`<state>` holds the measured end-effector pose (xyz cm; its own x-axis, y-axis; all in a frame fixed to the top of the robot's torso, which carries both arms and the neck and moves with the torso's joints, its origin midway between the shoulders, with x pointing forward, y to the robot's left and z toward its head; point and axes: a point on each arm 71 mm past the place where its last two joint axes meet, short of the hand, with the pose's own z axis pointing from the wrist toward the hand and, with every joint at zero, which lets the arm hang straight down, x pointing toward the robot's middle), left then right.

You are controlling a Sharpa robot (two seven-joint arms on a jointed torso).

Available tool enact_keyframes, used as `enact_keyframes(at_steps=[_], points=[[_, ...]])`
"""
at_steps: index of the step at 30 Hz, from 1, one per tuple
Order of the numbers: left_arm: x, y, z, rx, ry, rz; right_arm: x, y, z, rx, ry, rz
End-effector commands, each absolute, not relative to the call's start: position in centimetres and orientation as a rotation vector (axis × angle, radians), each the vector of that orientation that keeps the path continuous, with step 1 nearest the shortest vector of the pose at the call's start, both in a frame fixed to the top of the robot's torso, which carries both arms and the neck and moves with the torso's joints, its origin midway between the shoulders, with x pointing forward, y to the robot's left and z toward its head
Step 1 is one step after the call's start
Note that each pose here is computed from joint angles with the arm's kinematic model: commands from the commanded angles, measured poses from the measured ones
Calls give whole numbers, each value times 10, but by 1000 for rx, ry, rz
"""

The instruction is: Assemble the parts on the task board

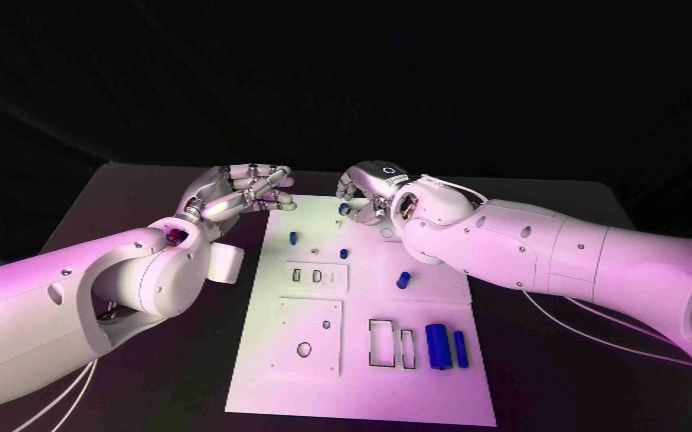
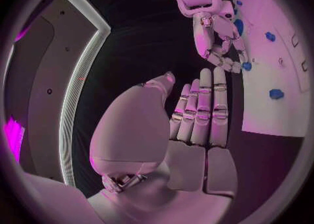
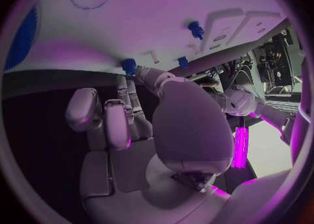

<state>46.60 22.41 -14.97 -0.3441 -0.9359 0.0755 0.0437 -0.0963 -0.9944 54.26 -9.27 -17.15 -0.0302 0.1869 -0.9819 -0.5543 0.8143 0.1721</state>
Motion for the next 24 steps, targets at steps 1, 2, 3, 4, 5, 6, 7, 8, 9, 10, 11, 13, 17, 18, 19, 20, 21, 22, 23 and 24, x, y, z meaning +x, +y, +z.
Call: enact_keyframes(at_steps=[1,2,3,4,5,6,7,8,9,10,11,13,17,18,19,20,21,22,23,24], points=[[466,223,-148,-1041,1374,-1573,542,-93,-172,-322,1494,608],[466,223,-148,-1041,1374,-1572,541,-94,-172,-322,1493,607],[466,224,-149,-1042,1373,-1571,541,-95,-172,-323,1492,608],[467,225,-149,-1042,1372,-1569,540,-96,-171,-323,1490,608],[467,226,-149,-1043,1371,-1566,538,-99,-171,-322,1489,608],[467,227,-149,-1044,1369,-1562,537,-102,-171,-319,1486,609],[468,229,-149,-1045,1367,-1558,535,-105,-170,-316,1483,610],[469,231,-149,-1046,1364,-1553,533,-109,-169,-311,1479,611],[469,232,-149,-1047,1362,-1548,532,-113,-168,-306,1476,612],[469,234,-149,-1048,1359,-1544,530,-117,-167,-298,1472,613],[470,237,-149,-1048,1357,-1541,529,-123,-165,-285,1467,613],[472,242,-149,-1045,1352,-1543,525,-136,-161,-249,1452,614],[479,254,-148,-1033,1339,-1545,519,-164,-152,-164,1444,618],[481,258,-148,-1031,1337,-1544,518,-173,-150,-139,1449,619],[482,262,-148,-1030,1335,-1541,518,-180,-149,-122,1456,617],[484,264,-148,-1030,1332,-1537,517,-185,-148,-111,1463,615],[485,267,-148,-1029,1329,-1533,517,-190,-147,-99,1472,612],[486,269,-147,-1028,1326,-1530,516,-195,-146,-90,1481,610],[487,271,-147,-1027,1321,-1526,516,-200,-146,-77,1497,607],[488,273,-147,-1026,1317,-1523,515,-204,-146,-63,1514,604]])
